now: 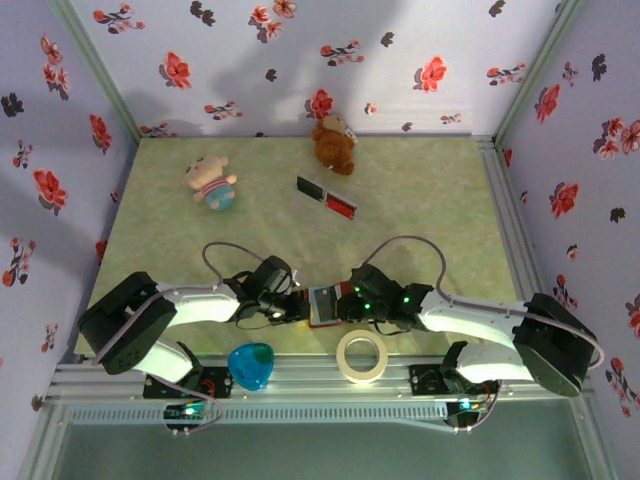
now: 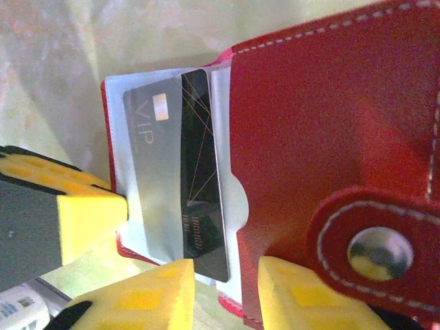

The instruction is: Put the credit cards into the card holder

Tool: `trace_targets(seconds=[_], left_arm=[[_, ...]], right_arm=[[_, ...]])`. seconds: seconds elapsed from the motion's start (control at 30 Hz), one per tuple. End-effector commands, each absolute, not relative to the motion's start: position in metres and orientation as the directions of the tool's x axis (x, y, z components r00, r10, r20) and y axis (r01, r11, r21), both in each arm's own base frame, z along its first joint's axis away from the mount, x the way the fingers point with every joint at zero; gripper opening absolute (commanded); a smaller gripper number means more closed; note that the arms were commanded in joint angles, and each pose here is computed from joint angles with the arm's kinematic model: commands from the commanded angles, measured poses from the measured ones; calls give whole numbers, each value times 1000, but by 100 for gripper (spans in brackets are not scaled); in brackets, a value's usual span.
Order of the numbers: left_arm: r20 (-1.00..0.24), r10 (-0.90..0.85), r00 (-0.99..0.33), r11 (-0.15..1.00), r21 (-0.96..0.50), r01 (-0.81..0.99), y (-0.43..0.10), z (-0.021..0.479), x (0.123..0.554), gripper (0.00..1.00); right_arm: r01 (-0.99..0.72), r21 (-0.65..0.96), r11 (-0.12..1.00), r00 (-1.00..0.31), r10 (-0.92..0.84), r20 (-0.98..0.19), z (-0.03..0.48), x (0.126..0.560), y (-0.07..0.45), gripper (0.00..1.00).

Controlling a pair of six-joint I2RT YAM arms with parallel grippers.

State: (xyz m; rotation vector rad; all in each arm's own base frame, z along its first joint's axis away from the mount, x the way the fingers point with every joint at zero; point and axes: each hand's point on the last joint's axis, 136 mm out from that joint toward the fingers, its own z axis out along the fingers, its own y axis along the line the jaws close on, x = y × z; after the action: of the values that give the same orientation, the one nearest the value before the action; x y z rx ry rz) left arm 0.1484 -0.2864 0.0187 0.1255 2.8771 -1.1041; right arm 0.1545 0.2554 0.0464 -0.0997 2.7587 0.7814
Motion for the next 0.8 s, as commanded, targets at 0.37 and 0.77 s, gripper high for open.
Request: trace_targets(seconds=[0.37,0.77], left_arm=[[-41,58,-997,813,-578,71,-261,0,131,37],[-48,61,-997,806,-586,78,-265,5,134,32]], right_arm=[[-144,507,850,-979,-46,-201,23,163,278,12],[-151,632,760,-983,-46,-180,34,159,305,8]])
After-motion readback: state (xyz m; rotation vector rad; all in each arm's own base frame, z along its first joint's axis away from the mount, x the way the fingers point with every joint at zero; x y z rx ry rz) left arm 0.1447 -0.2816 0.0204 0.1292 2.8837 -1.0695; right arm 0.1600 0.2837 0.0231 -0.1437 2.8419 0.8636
